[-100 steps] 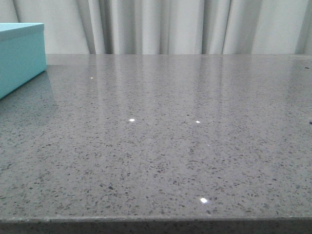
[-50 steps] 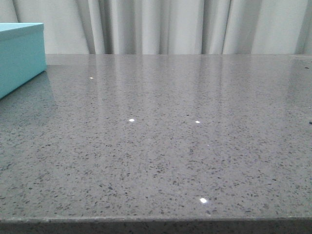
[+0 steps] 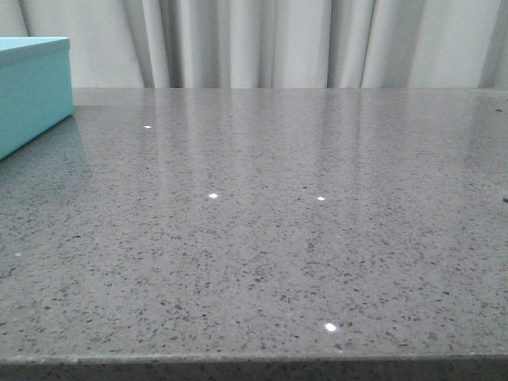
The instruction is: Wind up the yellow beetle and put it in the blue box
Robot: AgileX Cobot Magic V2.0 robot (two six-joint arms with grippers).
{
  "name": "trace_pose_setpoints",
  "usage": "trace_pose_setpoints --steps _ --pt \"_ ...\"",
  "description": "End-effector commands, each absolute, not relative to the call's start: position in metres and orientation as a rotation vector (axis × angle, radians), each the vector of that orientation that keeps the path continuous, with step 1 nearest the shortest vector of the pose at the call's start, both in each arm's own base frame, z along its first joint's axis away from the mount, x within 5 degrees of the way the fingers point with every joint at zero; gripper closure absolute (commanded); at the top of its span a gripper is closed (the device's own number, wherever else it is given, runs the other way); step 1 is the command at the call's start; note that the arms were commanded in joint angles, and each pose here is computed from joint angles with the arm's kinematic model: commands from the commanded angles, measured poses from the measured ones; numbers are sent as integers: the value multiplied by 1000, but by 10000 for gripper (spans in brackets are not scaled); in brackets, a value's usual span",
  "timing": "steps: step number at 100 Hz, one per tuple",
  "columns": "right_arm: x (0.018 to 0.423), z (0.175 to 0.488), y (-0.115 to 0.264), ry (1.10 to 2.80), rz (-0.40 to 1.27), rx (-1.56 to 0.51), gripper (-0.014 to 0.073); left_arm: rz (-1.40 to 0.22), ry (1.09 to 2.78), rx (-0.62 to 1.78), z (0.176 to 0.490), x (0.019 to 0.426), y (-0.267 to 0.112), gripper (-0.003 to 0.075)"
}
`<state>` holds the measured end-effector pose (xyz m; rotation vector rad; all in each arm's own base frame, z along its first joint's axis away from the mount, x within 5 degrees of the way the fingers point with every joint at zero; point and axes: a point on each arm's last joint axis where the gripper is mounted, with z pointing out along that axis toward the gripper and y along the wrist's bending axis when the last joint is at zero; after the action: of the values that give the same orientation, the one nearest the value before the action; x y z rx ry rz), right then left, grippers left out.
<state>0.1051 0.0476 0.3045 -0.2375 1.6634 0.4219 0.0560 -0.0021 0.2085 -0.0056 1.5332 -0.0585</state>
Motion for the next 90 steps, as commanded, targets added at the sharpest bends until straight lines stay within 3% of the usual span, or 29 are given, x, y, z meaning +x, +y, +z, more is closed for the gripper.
trace_pose_setpoints --steps 1,90 --pt "105 320 50 1556 442 -256 713 -62 1477 -27 207 54 -1 738" --pt "105 320 50 1556 442 -256 713 -69 1500 -30 205 54 -1 739"
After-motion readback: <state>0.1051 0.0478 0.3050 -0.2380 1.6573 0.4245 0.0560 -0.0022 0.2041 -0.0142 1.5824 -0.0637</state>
